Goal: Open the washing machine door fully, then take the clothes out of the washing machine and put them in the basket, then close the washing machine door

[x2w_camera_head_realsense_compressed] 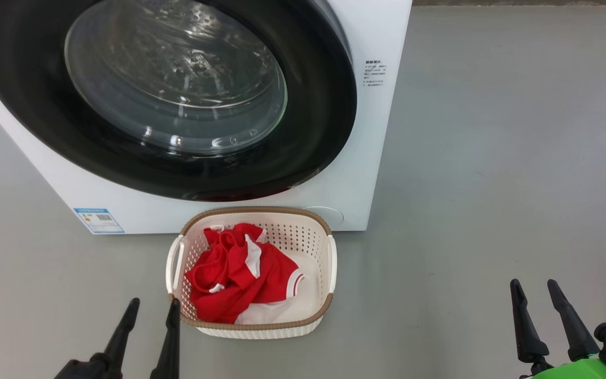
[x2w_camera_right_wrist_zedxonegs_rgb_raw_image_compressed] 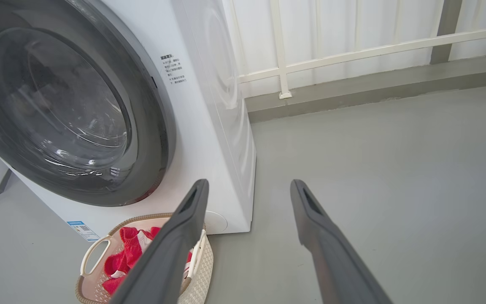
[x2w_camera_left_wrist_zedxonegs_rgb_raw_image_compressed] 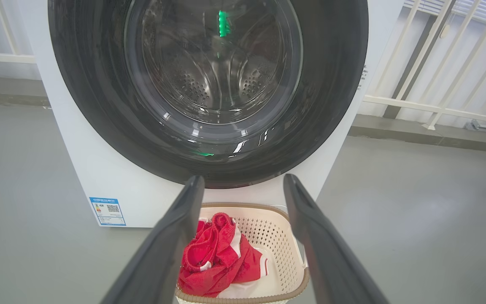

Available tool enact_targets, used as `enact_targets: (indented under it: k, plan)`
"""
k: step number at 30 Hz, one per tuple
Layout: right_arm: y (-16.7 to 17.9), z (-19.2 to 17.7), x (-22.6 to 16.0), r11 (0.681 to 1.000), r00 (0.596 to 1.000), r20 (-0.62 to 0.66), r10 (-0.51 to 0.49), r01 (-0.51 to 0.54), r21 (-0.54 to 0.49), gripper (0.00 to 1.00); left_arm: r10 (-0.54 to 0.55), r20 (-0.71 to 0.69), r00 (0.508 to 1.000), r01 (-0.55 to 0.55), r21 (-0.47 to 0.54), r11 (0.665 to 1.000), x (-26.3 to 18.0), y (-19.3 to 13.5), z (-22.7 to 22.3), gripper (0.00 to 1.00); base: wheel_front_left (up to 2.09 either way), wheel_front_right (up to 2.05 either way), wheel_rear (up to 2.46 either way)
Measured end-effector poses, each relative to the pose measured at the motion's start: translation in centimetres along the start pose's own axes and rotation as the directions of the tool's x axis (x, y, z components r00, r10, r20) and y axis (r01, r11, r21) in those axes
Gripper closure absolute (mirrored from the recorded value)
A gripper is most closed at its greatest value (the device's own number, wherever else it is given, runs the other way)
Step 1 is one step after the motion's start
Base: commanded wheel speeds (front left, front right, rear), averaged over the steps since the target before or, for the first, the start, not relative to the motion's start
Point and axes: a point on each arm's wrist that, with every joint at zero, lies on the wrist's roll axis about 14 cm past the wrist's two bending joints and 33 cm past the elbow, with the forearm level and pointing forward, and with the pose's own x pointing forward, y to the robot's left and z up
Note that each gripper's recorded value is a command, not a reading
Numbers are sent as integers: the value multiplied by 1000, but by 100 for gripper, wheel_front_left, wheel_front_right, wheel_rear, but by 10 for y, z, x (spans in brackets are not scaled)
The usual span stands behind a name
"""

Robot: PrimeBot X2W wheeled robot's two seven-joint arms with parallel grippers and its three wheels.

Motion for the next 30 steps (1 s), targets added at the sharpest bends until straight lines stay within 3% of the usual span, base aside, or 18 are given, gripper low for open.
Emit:
enact_targets:
  k: [12,13,19,30]
  plan:
    - [0,2,0,1000,1000,8,-2,2,0,0,0,5,1000,0,2,1000,-1,0,2,0,0,0,0]
    - [0,1,0,1000,1000,4,-3,3,1,100,2,2,1000,-2,1,1000,-1,0,1,100,0,0,0]
    - [-1,-25,-7,999,997,-72,-25,27,29,100,11,-77,997,-13,-24,1000,-8,-3,-25,100,0,0,0]
    - [-3,-27,-8,990,995,-86,-45,56,128,100,37,-87,996,-48,-134,990,-8,1,-26,100,0,0,0]
